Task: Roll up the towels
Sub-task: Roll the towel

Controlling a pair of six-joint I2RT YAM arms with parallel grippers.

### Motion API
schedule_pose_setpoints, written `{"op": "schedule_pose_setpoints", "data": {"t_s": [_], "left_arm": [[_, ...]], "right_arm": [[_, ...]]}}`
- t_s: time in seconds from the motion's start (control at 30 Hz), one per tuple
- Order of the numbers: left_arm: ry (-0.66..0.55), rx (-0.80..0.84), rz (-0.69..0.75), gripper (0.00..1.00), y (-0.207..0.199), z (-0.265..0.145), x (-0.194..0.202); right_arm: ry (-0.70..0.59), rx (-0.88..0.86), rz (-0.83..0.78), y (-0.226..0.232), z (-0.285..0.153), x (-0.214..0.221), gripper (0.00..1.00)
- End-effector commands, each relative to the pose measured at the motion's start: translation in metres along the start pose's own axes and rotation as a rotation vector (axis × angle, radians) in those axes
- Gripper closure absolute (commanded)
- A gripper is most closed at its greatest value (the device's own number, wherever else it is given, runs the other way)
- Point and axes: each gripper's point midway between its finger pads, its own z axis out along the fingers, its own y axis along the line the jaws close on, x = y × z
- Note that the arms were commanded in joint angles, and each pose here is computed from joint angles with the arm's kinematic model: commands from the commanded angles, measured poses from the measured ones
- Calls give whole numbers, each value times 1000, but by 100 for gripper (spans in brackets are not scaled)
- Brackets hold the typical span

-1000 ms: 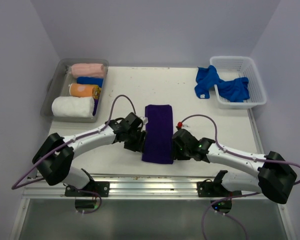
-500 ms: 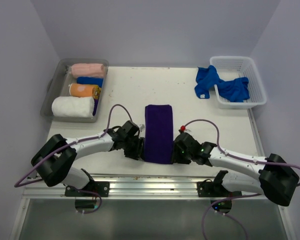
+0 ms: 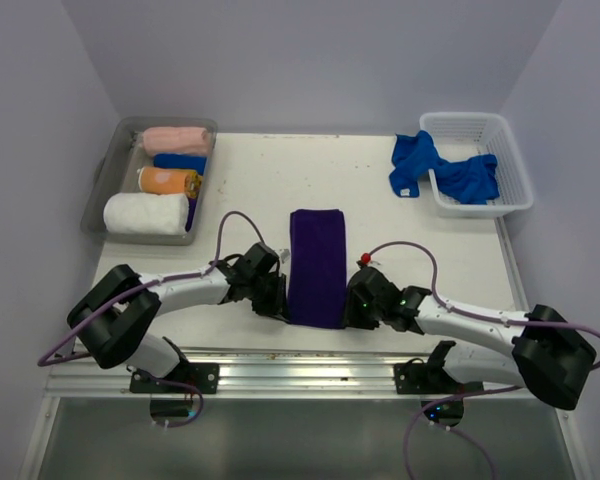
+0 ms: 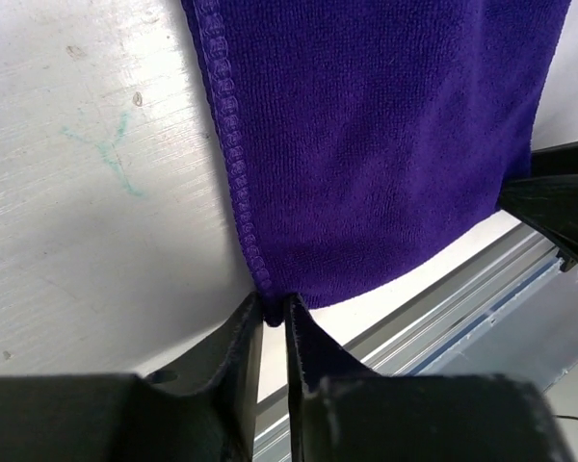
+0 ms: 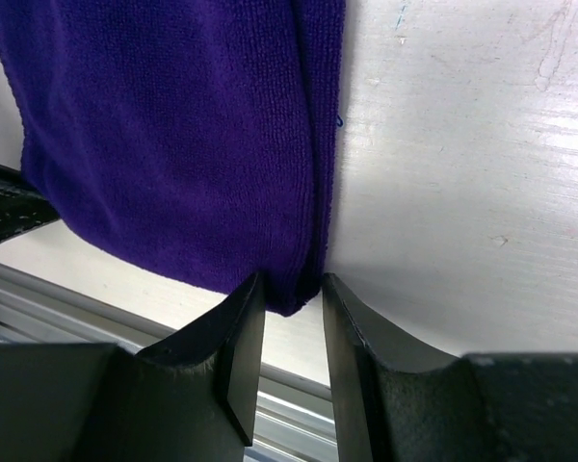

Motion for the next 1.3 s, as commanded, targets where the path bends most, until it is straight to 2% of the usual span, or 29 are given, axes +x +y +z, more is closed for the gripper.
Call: {"op": "schedule_pose_setpoints", "data": {"t_s": [0.0, 0.17, 0.43, 0.6, 0.63, 0.73, 1.27], "left_arm": [[-2, -20, -13, 83, 8, 6, 2], [2, -24, -21, 94, 10, 7, 4], [7, -23, -24, 100, 10, 8, 6], [2, -23, -27, 100, 10, 7, 5], [2, -21, -25, 100, 9, 6, 5], [-6, -28, -28, 100, 8, 2, 3], [-78, 6, 4, 100, -30, -33, -33]], "right_arm": [[-21, -8, 25, 1, -6, -2, 65], [-28, -26, 36, 0, -10, -1, 64], [5, -36, 20, 3, -1, 7, 67], [13, -25, 21, 2, 2, 10, 82], [1, -34, 20, 5, 0, 6, 89], [-38, -29, 19, 7, -8, -3, 100], [-157, -1, -36, 28, -38, -45, 100]]}}
